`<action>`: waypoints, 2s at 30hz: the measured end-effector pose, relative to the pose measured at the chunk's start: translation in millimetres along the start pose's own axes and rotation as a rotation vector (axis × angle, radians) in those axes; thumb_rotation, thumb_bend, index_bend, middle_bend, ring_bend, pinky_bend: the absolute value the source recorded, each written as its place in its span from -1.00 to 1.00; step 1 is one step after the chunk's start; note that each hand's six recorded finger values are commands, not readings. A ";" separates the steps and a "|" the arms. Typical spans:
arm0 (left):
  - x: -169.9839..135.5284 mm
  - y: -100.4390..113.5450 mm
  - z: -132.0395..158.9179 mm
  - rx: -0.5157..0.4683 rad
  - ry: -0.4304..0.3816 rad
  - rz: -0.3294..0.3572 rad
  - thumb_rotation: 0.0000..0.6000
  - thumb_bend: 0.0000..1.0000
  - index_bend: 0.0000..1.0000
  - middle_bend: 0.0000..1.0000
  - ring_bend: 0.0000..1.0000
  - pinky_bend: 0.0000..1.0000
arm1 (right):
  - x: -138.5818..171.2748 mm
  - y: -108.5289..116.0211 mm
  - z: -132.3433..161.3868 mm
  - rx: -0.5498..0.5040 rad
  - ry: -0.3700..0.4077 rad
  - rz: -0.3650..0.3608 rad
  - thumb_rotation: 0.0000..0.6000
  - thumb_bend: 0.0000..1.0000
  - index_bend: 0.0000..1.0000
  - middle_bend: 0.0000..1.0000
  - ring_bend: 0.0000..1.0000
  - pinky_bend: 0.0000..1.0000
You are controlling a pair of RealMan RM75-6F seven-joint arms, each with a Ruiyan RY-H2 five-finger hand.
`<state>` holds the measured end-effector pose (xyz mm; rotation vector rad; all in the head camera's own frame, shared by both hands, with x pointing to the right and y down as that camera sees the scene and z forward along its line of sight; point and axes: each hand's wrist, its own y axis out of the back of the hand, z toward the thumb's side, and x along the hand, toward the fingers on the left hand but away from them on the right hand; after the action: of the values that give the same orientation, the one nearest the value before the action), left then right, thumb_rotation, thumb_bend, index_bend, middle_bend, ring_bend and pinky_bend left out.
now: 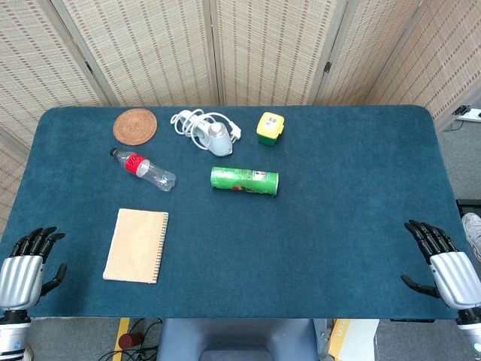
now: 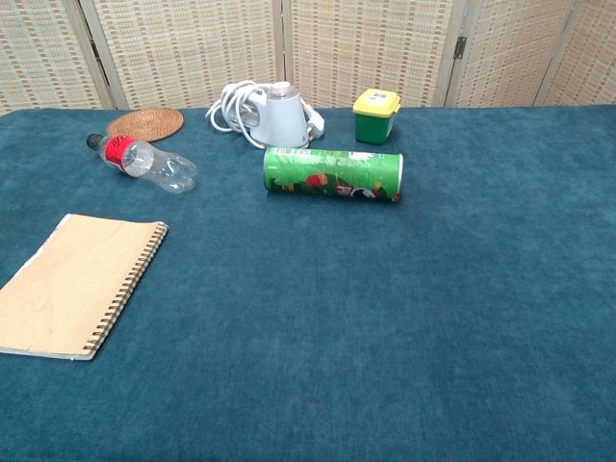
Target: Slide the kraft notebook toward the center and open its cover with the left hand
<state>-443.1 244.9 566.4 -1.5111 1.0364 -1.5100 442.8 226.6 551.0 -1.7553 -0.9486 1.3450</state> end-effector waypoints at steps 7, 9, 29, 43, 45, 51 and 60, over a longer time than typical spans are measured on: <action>0.3 -2.3 0.0 0.003 -0.002 -0.009 1.00 -0.24 -0.45 -0.59 -0.69 -0.56 | 0.9 -0.2 0.6 0.001 0.000 -0.002 1.00 -0.59 -1.00 -0.79 -0.85 -0.77; 0.1 -2.6 -0.2 0.001 -0.002 -0.010 1.00 -0.24 -0.45 -0.59 -0.69 -0.56 | 1.2 -0.4 0.7 0.000 0.000 -0.003 1.00 -0.59 -1.00 -0.79 -0.85 -0.77; 20.8 -11.3 -11.6 0.021 -0.075 0.002 1.00 -0.24 -0.40 -0.59 -0.69 -0.56 | 0.6 6.8 5.4 0.013 0.010 -0.020 1.00 -0.59 -1.00 -0.79 -0.85 -0.77; 78.6 -47.3 -8.3 -0.033 -0.335 -0.081 1.00 -0.24 -0.34 -0.59 -0.69 -0.56 | 11.4 25.2 13.3 0.018 0.019 -0.063 1.00 -0.59 -1.00 -0.79 -0.85 -0.77; 86.3 -54.4 -8.0 -0.026 -0.361 -0.094 1.00 -0.25 -0.35 -0.59 -0.69 -0.56 | 13.8 27.1 13.4 0.018 0.014 -0.068 1.00 -0.59 -1.00 -0.79 -0.85 -0.77; 103.9 -72.5 -6.6 0.023 -0.411 -0.109 1.00 -0.55 -0.40 -0.59 -0.69 -0.56 | 18.0 27.9 12.9 0.015 0.000 -0.071 1.00 -0.59 -1.00 -0.79 -0.85 -0.77; 115.9 -88.4 -13.4 0.120 -0.426 -0.111 1.00 -0.78 -0.51 -0.59 -0.69 -0.56 | 17.3 28.5 17.1 0.026 0.002 -0.068 1.00 -0.59 -1.00 -0.79 -0.85 -0.77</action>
<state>-456.0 173.5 693.6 -1.7274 0.6120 -1.2216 432.8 230.2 515.0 -1.6901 -0.9770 1.3066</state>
